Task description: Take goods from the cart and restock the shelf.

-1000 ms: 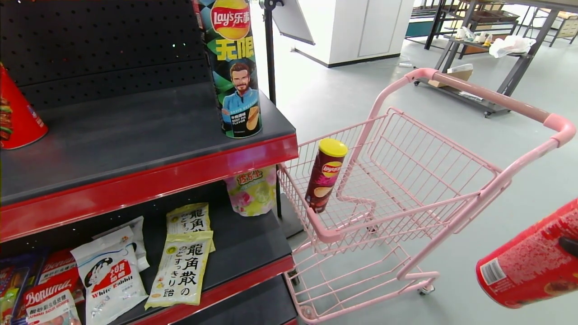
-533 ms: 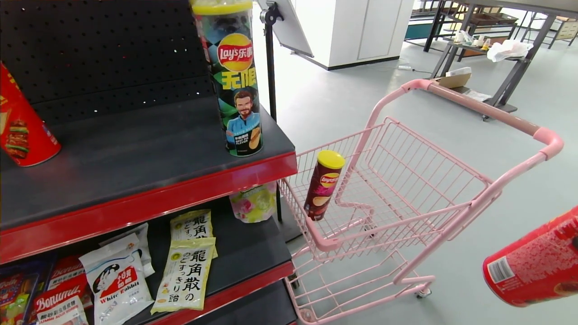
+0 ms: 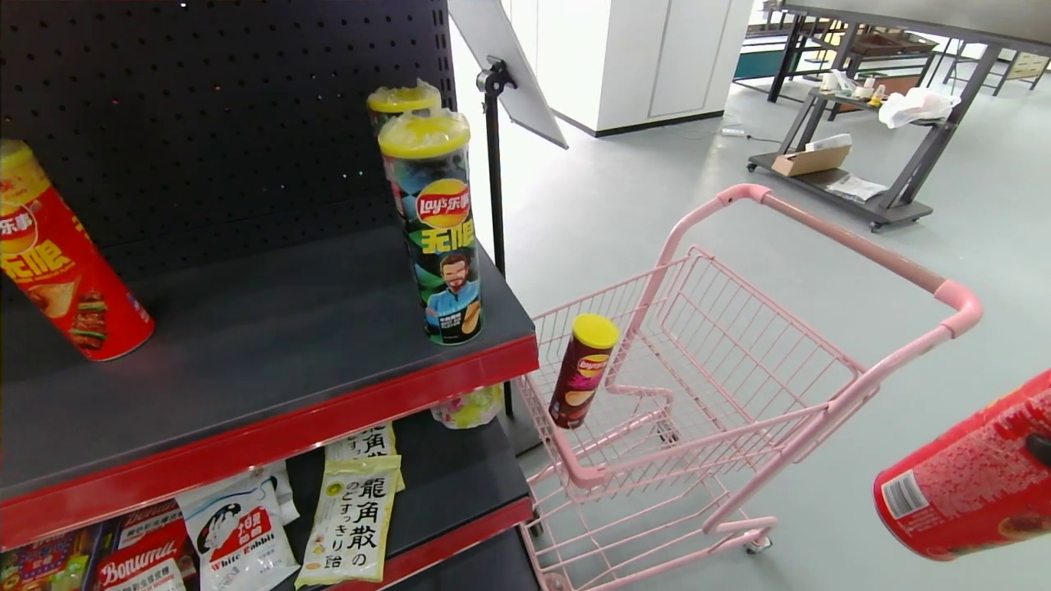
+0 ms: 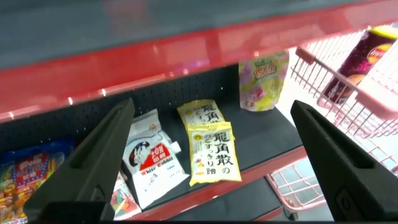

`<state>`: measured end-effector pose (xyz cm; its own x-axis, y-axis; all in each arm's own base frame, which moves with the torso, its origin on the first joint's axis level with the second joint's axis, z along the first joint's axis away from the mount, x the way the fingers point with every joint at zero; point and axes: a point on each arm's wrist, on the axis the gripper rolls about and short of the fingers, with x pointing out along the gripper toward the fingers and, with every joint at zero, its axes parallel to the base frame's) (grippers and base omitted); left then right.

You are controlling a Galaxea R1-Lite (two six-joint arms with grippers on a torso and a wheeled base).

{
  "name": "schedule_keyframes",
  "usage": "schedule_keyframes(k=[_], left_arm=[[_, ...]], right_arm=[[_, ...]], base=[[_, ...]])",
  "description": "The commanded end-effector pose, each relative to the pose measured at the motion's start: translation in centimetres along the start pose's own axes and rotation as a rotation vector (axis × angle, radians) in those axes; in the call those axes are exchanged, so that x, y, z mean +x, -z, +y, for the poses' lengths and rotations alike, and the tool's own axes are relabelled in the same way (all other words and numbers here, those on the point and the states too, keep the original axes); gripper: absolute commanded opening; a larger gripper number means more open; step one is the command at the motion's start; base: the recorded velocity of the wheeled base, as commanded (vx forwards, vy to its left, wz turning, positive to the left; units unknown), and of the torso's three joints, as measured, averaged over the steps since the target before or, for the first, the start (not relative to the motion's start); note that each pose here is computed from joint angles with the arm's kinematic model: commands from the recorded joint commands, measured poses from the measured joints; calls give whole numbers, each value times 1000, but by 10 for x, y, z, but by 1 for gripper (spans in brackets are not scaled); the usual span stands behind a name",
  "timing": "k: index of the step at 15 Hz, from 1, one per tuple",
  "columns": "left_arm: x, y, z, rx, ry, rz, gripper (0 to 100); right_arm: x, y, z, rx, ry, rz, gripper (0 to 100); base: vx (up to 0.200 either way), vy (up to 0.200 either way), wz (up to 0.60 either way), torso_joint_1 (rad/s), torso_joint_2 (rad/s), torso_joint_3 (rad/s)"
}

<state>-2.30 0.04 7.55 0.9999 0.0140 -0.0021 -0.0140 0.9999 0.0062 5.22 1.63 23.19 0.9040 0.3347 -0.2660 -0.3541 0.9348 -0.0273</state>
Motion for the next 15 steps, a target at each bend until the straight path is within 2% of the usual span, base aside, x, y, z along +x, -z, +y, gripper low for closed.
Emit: schedule_keyframes(k=[1,6,15], left_arm=[[0,0,0,0,0,-1,100],[0,0,0,1,0,-1,100],[0,0,0,-2,-1,-1,100]], right_arm=[[6,-2,-1,-4,-3,23,0],[12,-2,-1,-12,-10,45,0],[26,-6,-2,-20,-13,83,0]], base=[[0,0,0,251,-608,-364],[0,0,0,194,-459,-264],[0,0,0,155,-339,-193]])
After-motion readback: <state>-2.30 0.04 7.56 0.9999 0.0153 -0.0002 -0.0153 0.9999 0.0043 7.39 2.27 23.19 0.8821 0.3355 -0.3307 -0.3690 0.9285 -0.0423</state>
